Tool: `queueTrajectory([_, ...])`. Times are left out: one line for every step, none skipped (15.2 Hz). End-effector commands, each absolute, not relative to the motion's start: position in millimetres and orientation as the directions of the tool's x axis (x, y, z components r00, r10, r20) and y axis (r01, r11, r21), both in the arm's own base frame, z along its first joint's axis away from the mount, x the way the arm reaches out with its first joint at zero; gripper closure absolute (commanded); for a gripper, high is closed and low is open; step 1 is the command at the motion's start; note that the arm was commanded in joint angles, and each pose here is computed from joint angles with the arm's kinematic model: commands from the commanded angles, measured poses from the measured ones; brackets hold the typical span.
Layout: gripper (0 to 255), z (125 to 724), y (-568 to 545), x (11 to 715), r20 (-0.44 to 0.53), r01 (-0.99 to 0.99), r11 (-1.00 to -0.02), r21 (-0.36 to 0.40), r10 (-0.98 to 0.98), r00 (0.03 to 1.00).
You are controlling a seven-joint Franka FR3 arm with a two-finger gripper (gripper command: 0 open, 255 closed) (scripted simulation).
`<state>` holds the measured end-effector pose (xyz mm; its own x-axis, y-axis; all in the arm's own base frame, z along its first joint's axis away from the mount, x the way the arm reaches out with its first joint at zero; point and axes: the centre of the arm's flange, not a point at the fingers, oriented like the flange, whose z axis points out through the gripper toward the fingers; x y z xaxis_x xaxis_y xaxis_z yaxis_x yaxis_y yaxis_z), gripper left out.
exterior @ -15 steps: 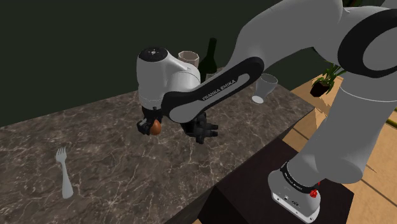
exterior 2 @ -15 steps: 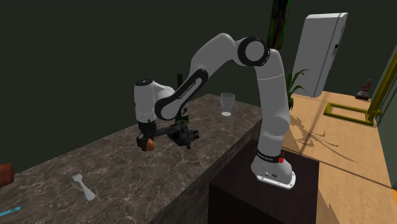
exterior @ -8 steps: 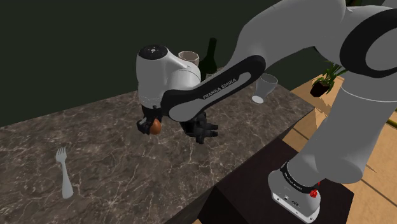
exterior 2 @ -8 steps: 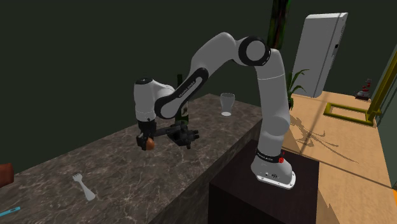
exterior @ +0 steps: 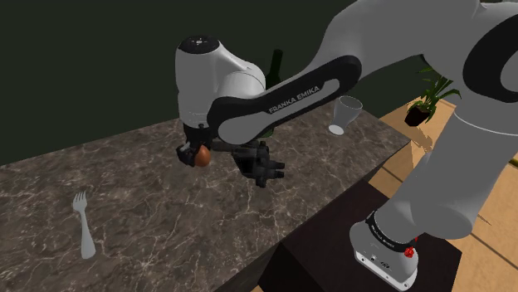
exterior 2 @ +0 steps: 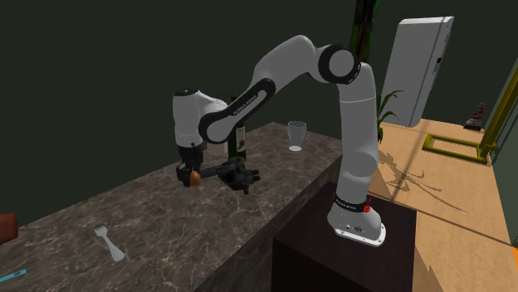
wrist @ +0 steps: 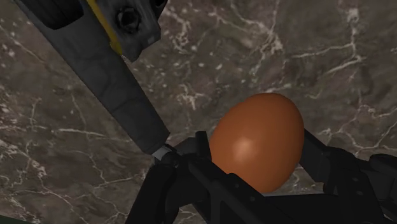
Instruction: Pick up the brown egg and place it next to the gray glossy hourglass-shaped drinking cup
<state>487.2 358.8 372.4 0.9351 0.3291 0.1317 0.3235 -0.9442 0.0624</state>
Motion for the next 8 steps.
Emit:
queueTrajectory([255, 383, 359, 488, 0.131, 0.323, -0.944, 0.062, 0.329, 0.935])
queueTrajectory([255, 388, 359, 488, 0.131, 0.323, -0.944, 0.062, 0.329, 0.935])
queueTrajectory([255, 393, 359, 488, 0.131, 0.323, -0.944, 0.062, 0.329, 0.935])
queueTrajectory([255, 399, 359, 488, 0.131, 0.323, -0.944, 0.062, 0.329, 0.935])
queueTrajectory([255, 404, 359, 488, 0.131, 0.323, -0.944, 0.062, 0.329, 0.935])
queueTrajectory([255, 409, 359, 488, 0.131, 0.323, -0.944, 0.062, 0.329, 0.935])
queueTrajectory([255, 414, 359, 488, 0.131, 0.323, -0.944, 0.062, 0.329, 0.935])
queueTrajectory([255, 420, 359, 488, 0.131, 0.323, -0.944, 0.062, 0.329, 0.935])
